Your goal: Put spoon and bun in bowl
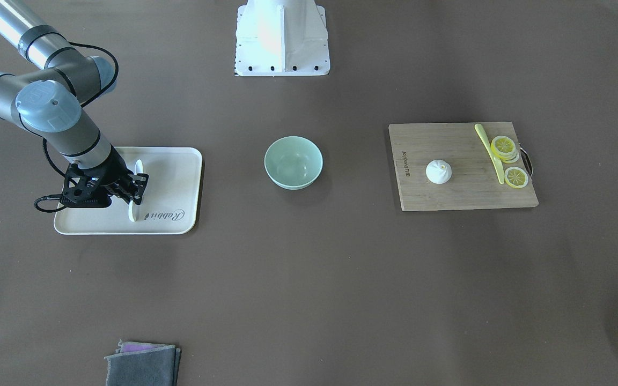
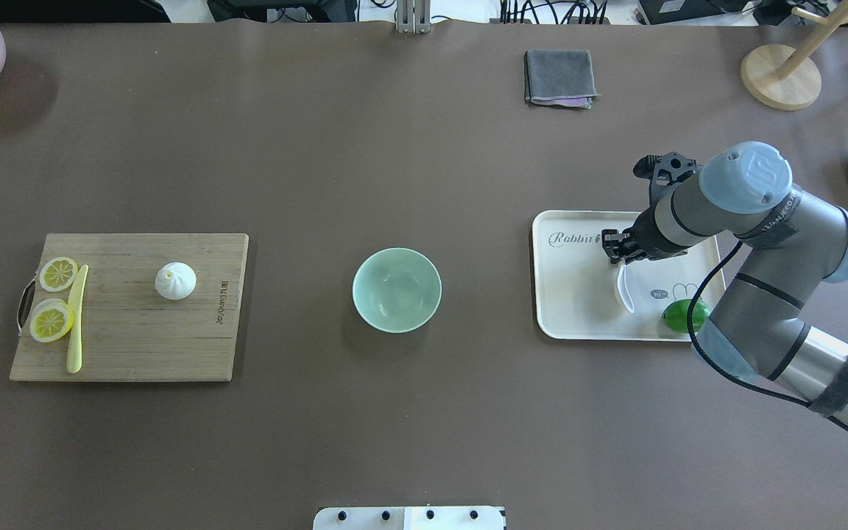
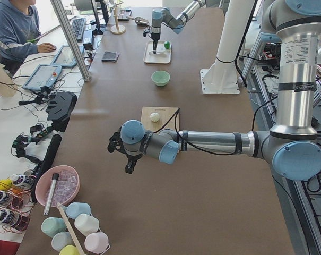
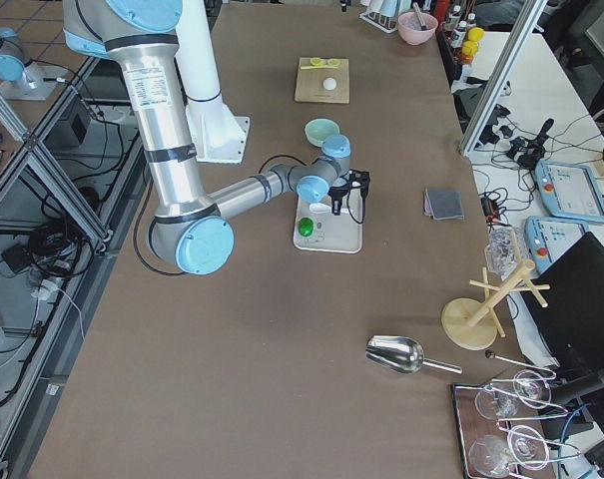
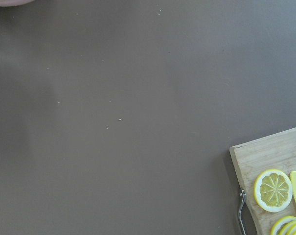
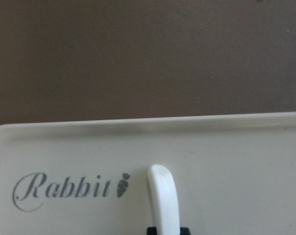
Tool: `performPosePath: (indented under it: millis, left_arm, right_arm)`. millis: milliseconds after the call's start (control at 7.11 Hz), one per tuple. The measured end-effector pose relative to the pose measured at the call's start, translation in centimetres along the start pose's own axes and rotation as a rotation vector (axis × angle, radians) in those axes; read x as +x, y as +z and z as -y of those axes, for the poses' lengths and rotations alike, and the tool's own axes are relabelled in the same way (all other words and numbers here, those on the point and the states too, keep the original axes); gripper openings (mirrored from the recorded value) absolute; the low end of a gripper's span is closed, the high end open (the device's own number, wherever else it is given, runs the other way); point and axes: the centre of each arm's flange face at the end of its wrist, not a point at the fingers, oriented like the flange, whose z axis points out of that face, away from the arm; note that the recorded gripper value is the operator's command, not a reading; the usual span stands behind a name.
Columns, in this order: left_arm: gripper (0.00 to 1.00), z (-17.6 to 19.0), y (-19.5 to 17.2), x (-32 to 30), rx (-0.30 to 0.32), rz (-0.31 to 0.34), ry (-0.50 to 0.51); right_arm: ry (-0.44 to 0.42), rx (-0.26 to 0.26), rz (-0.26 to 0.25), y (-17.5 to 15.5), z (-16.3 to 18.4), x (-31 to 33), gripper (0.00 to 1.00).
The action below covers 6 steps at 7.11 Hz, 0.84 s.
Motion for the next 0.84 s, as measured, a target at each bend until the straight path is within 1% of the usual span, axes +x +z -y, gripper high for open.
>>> performPosePath:
  millis: [281,422,562,703,844]
  left_arm:
    - [0.98,0.1,-0.1,0.1,0.004,0.0,0.005]
    - [0.98,0.2,-0.2,0.3,0.012,-0.001,0.008]
    - [0.98,0.3,-0.3,0.5,0.022,-0.008,0.007]
    - [0.98,0.4,-0.4,0.6,0.027,-0.019,0.003]
    - [0.98,0.3,-0.3,0.6,0.027,-0.026,-0.001]
  right_arm:
    - [0.008,0.005,0.008,-0.5,0.5,-0.8,0.0]
    - [0.039,0.01,0.019,-1.5,1.2,-3.6,0.0]
    - [0.108,0.021,0.029,-2.9,2.0,-8.3,0.0]
    - [0.208,0.041,0.046,-4.3,2.0,-13.6,0.0]
    - [0.322,0.066,0.071,-5.2,1.3,-18.2,0.0]
